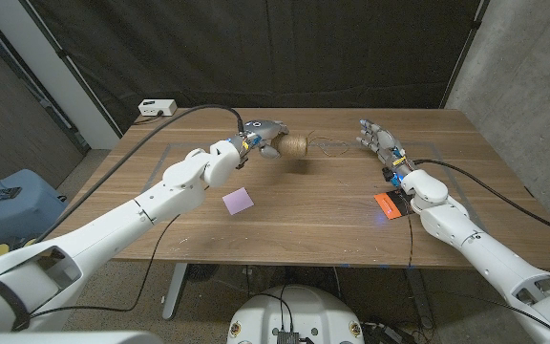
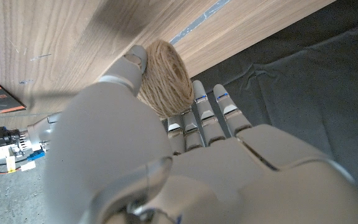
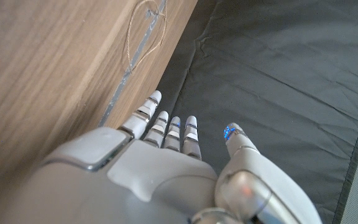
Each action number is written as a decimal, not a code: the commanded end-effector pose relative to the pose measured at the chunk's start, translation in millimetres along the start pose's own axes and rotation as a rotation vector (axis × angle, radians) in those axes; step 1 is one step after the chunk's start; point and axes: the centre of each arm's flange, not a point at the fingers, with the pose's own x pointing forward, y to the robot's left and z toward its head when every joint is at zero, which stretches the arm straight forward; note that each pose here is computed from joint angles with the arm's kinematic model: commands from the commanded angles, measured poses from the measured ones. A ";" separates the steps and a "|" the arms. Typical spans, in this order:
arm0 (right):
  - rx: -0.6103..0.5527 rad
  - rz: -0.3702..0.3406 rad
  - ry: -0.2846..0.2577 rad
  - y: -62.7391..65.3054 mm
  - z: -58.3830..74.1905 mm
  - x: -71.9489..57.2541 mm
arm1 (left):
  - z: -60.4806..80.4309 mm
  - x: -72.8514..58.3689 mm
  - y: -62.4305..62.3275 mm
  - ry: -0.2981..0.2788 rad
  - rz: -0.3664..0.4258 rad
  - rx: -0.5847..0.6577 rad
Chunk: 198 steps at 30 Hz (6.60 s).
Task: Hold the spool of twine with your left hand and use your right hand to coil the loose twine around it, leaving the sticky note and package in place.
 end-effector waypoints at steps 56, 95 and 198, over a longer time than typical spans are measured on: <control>-0.230 0.230 0.037 37.0 16.0 53.2 | 17.8 36.9 39.7 -0.055 0.120 -0.080; -0.291 0.208 0.056 56.2 12.2 77.1 | 26.5 44.6 54.3 -0.082 0.159 -0.102; -0.356 -0.033 0.094 83.8 9.6 61.8 | 32.6 59.1 62.1 -0.043 0.245 -0.211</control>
